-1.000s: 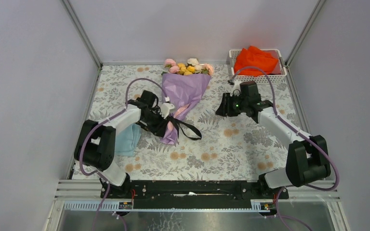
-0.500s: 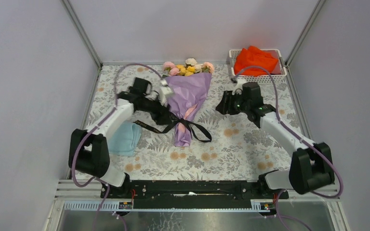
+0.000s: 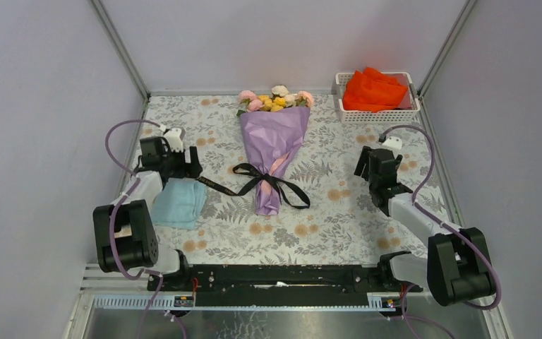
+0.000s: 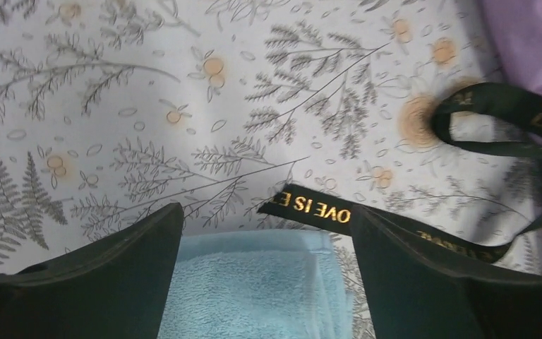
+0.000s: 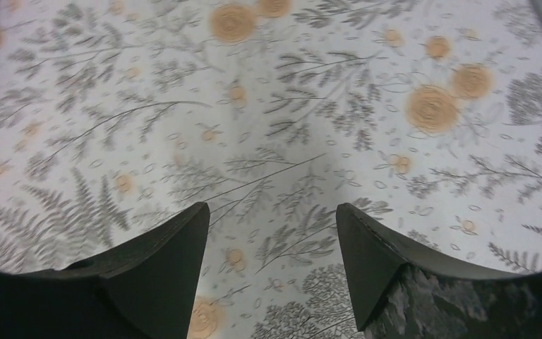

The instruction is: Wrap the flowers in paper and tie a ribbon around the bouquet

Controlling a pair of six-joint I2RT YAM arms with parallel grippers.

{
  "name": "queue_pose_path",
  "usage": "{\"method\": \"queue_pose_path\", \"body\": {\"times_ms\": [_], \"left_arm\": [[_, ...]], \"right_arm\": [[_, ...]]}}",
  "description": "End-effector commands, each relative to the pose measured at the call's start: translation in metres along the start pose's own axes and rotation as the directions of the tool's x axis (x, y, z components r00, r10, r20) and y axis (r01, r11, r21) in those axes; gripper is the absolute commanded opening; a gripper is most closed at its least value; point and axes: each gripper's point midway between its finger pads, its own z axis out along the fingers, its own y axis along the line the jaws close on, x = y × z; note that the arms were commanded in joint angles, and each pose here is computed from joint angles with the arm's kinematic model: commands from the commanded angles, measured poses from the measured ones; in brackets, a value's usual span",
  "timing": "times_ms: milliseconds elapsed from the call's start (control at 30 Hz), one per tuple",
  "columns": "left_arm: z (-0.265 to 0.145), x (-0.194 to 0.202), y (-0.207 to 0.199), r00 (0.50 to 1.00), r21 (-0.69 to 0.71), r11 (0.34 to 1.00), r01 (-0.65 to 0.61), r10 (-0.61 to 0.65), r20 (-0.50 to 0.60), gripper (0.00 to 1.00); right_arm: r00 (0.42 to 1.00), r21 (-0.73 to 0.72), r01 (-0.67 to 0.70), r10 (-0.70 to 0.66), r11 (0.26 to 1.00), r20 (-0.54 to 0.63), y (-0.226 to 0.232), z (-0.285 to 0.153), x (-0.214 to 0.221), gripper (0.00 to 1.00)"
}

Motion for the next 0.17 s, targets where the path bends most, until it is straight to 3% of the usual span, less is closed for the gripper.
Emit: {"method": "queue_pose_path", "body": {"times_ms": [0,133], "left_arm": [[0.001,-0.024,0.016,0.981,-0.108,0.994,-0.022,0.042,0.187,0.97],[0.006,-0.012,0.009,0.981,-0.063,0.998,-0.022,0.033,0.193,0.98]], "right_arm": [[0.977,0.190,-0.137,0.101,0.972,0.189,-0.030,0.006,-0.033,0.73],[0.980,0.177,-0.132,0.102,0.975,0.173,-0.027,0.008,-0.028,0.74]]}}
